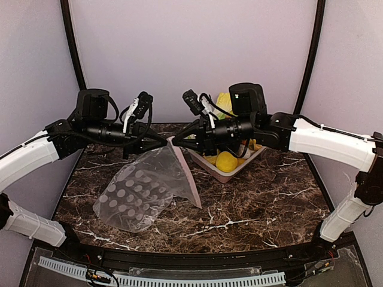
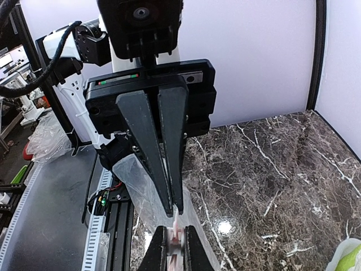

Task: Place the food in the zip-top bag and seal the zipper
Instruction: Hold the zipper food storage bag.

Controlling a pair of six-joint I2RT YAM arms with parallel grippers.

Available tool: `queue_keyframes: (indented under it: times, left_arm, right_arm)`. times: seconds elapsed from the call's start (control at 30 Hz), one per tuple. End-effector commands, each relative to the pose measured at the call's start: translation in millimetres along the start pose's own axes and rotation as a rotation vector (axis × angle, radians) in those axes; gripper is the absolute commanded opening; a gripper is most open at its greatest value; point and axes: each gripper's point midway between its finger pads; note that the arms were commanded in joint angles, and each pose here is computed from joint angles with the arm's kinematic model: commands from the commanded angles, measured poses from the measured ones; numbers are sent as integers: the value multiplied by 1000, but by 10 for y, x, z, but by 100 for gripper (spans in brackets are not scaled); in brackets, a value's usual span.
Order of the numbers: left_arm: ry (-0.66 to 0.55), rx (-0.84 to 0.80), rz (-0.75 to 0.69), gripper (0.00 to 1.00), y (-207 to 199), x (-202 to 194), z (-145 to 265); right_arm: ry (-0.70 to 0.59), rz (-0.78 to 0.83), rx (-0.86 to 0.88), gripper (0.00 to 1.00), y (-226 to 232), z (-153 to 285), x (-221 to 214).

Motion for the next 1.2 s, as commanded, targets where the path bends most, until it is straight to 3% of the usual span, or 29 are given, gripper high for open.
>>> queue_keyframes:
  times: [0.0, 0.23, 0.5, 0.63, 0.93, 1.17]
  left_arm:
    - [-73, 14, -38, 1, -45, 176, 131]
    - [-25, -86, 1, 37, -130, 113, 42]
    - [-2, -101, 32, 48, -67, 79, -52]
    - [1, -124, 48, 38, -79, 79, -78]
    - [10, -175, 71, 4, -119, 51, -120]
    - [-23, -171, 57, 1, -132, 68, -92]
  right_arm:
    - [40, -51, 9, 0, 20, -1, -163]
    - [29, -45, 30, 0, 48, -6, -124]
    - [27, -42, 43, 0, 65, -13, -121]
    - [30, -45, 46, 0, 62, -26, -136]
    - [30, -42, 46, 0, 62, -23, -127]
    - [40, -51, 26, 0, 37, -20, -173]
Point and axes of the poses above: each gripper's point midway between its finger pads, its own z axis back along the fingers, its own y axis along the line the jaws close on, x = y × z, and after that the axes turned 13 degrees about z, right-handed
